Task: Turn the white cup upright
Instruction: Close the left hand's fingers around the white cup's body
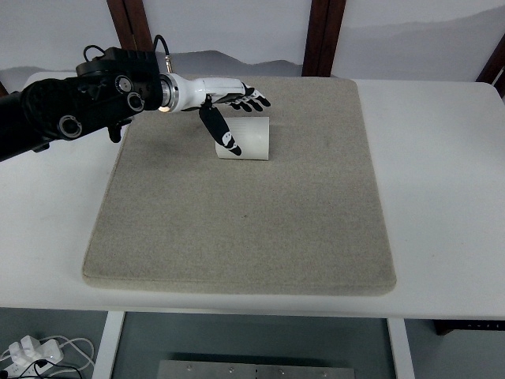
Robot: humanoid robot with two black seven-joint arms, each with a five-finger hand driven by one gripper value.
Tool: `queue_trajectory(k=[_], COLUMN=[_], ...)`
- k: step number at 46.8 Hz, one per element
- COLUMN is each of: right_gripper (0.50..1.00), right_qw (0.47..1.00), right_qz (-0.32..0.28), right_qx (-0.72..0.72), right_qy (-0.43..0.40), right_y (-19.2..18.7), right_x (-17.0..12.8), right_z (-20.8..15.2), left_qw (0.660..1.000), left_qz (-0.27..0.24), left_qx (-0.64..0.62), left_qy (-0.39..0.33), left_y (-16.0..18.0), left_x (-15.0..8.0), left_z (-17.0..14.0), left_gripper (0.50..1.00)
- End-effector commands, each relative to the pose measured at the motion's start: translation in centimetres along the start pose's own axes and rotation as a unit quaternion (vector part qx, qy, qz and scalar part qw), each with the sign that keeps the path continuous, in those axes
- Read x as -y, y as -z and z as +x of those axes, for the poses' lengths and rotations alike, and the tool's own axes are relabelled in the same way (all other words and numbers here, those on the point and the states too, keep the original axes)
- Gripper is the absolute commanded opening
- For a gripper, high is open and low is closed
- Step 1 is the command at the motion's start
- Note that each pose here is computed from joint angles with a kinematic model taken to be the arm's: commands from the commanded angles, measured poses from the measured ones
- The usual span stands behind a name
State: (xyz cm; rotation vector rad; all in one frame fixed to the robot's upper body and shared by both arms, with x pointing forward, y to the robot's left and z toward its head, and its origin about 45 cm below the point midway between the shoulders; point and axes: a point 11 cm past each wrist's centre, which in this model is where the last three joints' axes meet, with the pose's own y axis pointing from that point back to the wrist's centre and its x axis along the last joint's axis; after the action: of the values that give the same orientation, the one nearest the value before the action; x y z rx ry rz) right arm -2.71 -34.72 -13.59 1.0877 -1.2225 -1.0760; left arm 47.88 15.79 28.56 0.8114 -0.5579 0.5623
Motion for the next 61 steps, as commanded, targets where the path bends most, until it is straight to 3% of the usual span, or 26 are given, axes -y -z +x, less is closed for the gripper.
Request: queue_trajectory(k=[1, 17, 38, 61], right_gripper=[0.952, 0.952, 0.952, 0.952], right_qw=[1.0, 1.0, 1.0, 1.0], right_qz=[0.0, 0.0, 0.0, 0.0], right_qx=[0.0, 0.0, 0.0, 0.0], right_qy=[0.0, 0.0, 0.0, 0.0], right_y=[0.0, 0.0, 0.0, 0.0], right_x=[0.0, 0.0, 0.0, 0.0], right_z=[0.0, 0.0, 0.0, 0.0], left_qw=[1.0, 0.999, 0.999, 0.998], left_qz=[0.002, 0.04, 0.047, 0.056], left_qx=[0.003, 0.011, 0.014, 0.035], left_qy=[0.002, -0.012, -0.018, -0.013], left_y=[-0.1, 1.5, 1.2, 1.7], left_x=[0.3, 1.6, 3.2, 3.5], left_z=[-0.2, 0.2, -0.2, -0.8], left_gripper=[0.979, 0.958, 0.934, 0.791])
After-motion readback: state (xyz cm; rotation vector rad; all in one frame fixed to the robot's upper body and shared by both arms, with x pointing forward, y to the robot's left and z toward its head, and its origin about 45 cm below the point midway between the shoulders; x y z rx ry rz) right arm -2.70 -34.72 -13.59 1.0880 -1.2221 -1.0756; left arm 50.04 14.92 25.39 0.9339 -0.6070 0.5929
